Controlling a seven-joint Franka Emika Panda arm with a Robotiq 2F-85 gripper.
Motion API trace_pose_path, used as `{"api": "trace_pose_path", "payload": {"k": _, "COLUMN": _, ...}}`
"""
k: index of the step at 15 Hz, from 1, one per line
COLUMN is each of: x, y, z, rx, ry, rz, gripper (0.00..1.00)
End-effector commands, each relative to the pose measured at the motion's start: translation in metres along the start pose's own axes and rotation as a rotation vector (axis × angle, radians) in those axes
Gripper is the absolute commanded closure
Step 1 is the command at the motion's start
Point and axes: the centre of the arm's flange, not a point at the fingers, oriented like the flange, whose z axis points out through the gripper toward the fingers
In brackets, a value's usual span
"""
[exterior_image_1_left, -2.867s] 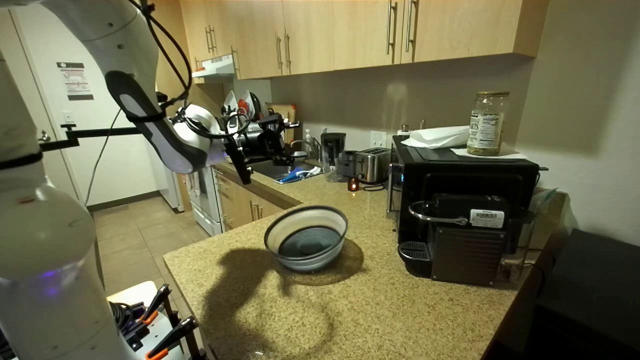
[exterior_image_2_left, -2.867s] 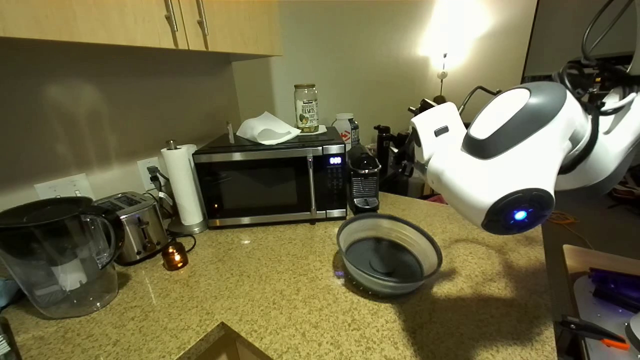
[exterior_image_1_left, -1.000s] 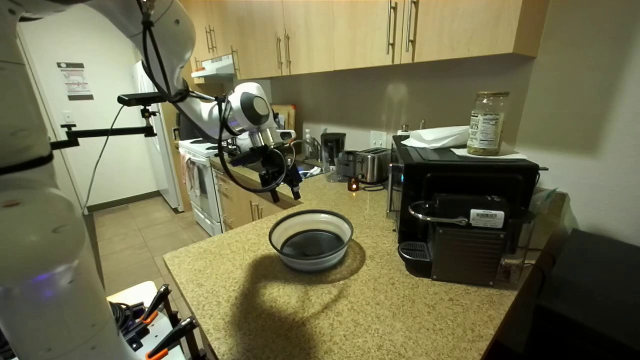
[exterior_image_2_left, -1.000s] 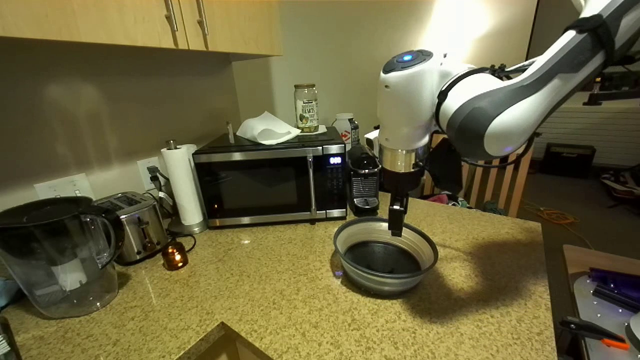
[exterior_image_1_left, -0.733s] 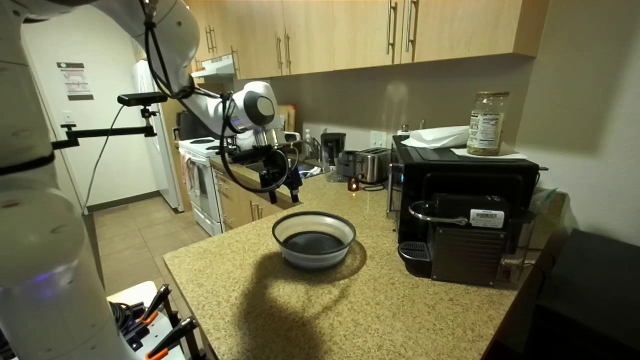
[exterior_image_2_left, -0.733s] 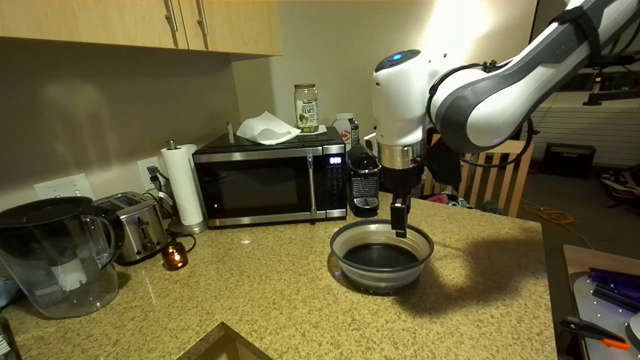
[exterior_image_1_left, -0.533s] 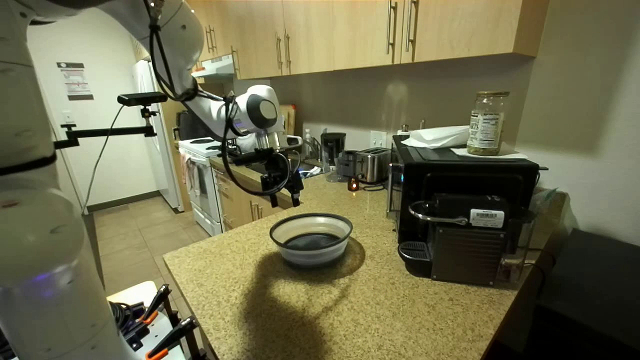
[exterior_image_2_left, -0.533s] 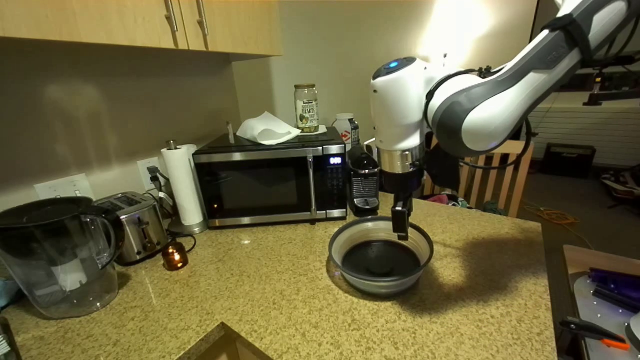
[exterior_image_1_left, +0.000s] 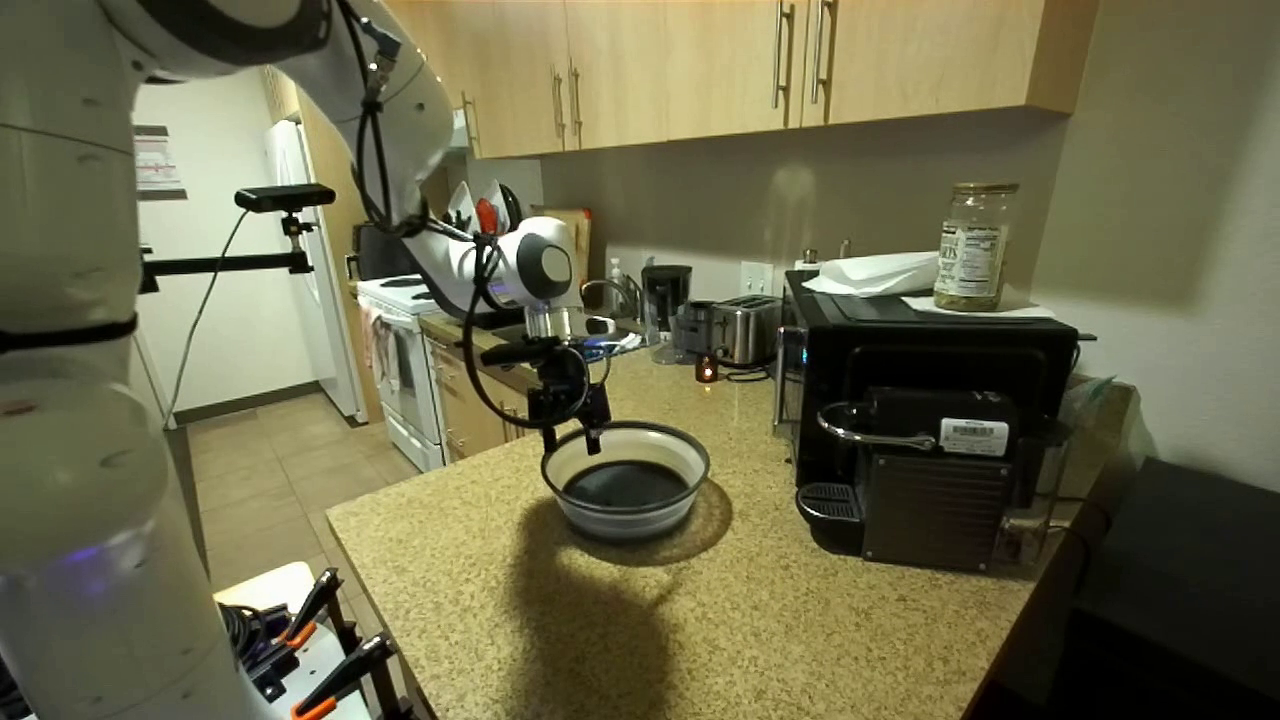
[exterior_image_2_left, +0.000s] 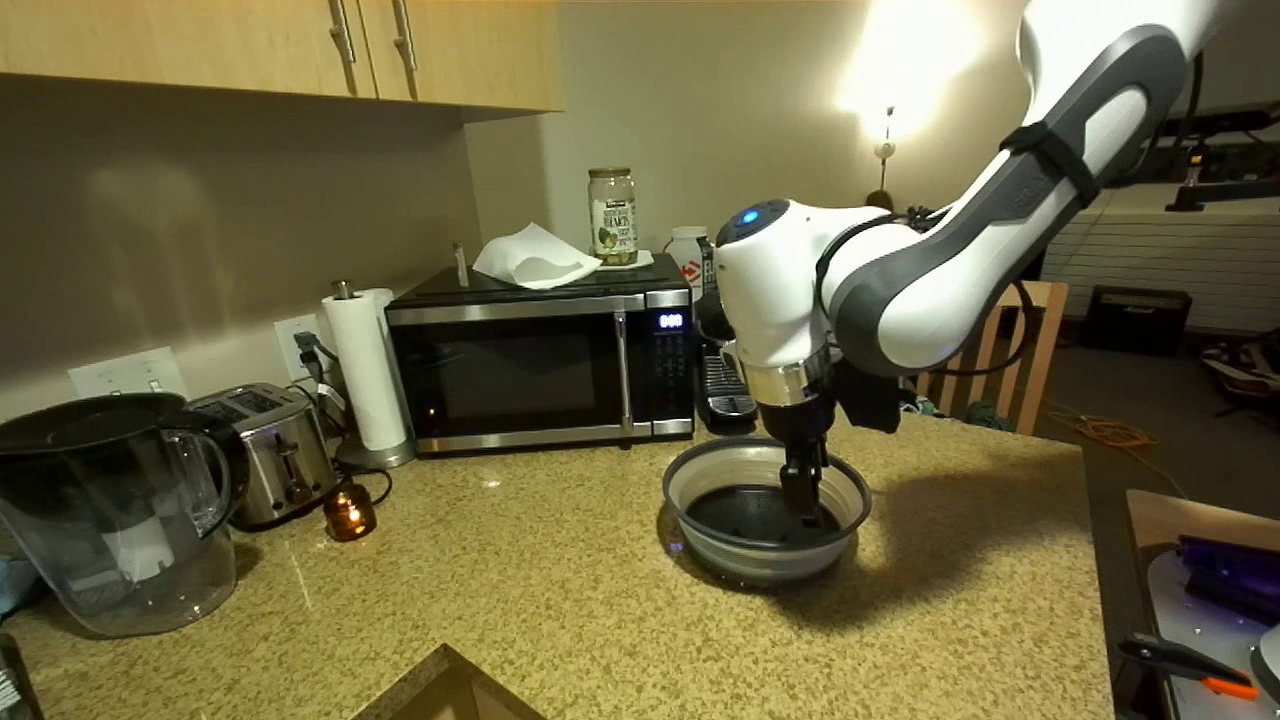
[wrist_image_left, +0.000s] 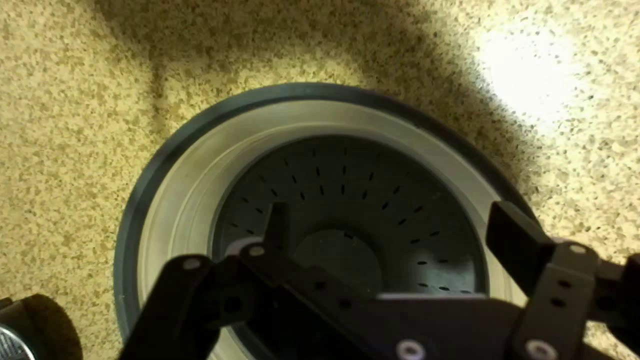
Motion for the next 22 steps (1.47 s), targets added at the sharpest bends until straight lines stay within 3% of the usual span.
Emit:
{"api": "trace_pose_path", "payload": {"k": 1, "x": 0.016, "y": -0.004, "z": 0.012, "rx": 0.008, "ry": -0.025, "rz": -0.024, "gripper": 0.00}}
{"api": "trace_pose_path", "payload": {"k": 5, "x": 0.024, "y": -0.005, "z": 0.016, "rx": -0.001, "ry": -0.050, "rz": -0.014, "gripper": 0.00}}
{"api": "trace_pose_path", "payload": {"k": 8, "x": 0.025, "y": -0.007, "z": 0.016, "rx": -0.099, "ry": -0.003, "rz": -0.022, "gripper": 0.00}}
{"api": "trace_pose_path", "payload": {"k": 10, "x": 0.026, "y": -0.005, "z": 0.012, "rx": -0.119, "ry": -0.003, "rz": -0.024, "gripper": 0.00}}
{"api": "trace_pose_path", "payload": {"k": 22, "x": 0.045, "y": 0.024, "z": -0.035, "rx": -0.160, "ry": -0.067, "rz": 0.070, "gripper": 0.00}}
